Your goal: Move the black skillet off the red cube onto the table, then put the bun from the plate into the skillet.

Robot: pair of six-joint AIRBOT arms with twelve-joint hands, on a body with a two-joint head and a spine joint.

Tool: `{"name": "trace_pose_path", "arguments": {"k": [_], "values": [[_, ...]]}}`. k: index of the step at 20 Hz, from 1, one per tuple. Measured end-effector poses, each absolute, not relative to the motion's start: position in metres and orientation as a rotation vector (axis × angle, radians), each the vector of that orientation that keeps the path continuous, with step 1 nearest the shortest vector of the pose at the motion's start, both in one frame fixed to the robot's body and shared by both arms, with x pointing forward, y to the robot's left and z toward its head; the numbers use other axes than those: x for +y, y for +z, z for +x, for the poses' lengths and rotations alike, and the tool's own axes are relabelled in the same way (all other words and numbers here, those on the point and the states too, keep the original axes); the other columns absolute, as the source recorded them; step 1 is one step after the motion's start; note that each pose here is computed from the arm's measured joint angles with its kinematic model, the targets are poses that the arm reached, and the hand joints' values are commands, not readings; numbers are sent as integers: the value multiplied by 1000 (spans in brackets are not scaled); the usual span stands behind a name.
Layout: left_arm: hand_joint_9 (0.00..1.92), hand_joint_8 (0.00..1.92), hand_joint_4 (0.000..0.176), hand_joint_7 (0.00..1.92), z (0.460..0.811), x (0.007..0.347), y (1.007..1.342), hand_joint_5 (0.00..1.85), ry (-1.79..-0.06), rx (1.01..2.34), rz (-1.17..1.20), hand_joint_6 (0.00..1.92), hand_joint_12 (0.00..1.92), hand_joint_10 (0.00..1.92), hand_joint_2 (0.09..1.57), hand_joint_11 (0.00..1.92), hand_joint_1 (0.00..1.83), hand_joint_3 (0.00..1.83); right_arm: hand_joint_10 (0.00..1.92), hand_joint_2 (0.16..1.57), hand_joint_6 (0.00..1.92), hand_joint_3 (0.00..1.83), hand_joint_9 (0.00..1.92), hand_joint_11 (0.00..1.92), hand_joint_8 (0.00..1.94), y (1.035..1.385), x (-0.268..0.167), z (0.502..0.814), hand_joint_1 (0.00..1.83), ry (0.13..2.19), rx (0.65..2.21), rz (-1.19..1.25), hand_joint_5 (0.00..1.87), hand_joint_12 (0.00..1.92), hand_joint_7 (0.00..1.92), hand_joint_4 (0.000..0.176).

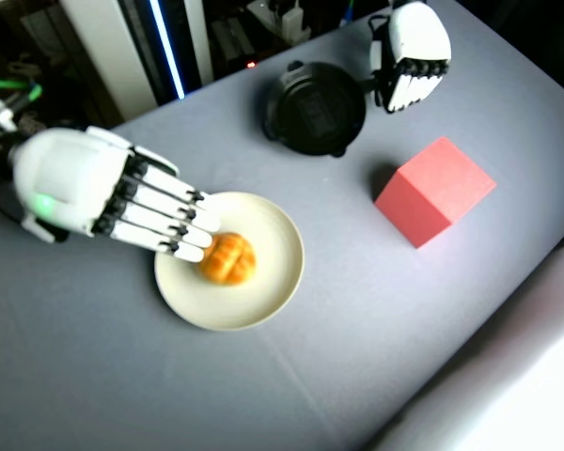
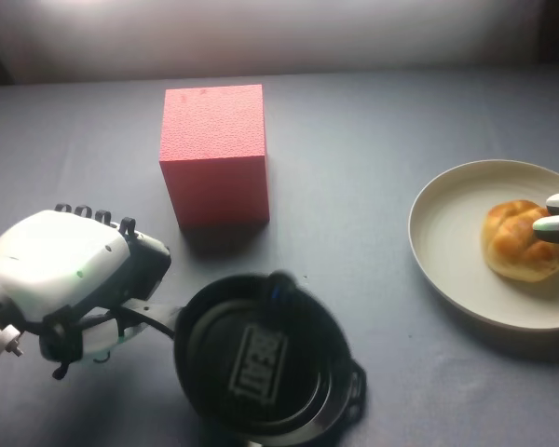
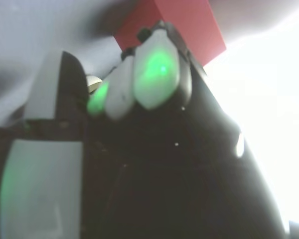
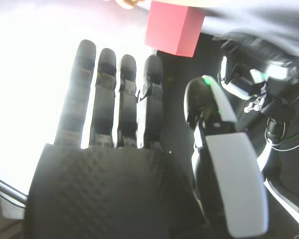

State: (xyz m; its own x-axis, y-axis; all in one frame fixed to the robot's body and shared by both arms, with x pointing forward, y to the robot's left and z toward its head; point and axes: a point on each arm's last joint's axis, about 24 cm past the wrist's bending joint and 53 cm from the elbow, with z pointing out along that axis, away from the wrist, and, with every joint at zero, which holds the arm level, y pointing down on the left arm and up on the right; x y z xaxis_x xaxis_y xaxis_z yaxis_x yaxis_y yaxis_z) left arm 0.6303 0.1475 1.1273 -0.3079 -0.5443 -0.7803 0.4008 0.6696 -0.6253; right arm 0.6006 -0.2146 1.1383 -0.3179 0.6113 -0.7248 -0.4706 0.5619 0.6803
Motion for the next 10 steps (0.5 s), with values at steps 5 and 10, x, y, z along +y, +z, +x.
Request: {"name": "trace_pose_path", "arguments": {"k": [5,10], "values": [[141,1725,102,94,626,146,1124,553,-947,1643,-129,1624,1921,1763,1283,98,887,10,4,1351,0,0,462,496,0,1138,-215,601,685,1087,1554,123,542,112,450,0],[130,1298,49,150,617,155,1135,219,-939,1616,-120,1258,1590,1330,1192,0,916,0,0,1347,0,0,460,495,0,1140,-216,601,740,1084,1553,121,532,136,443,8]]}}
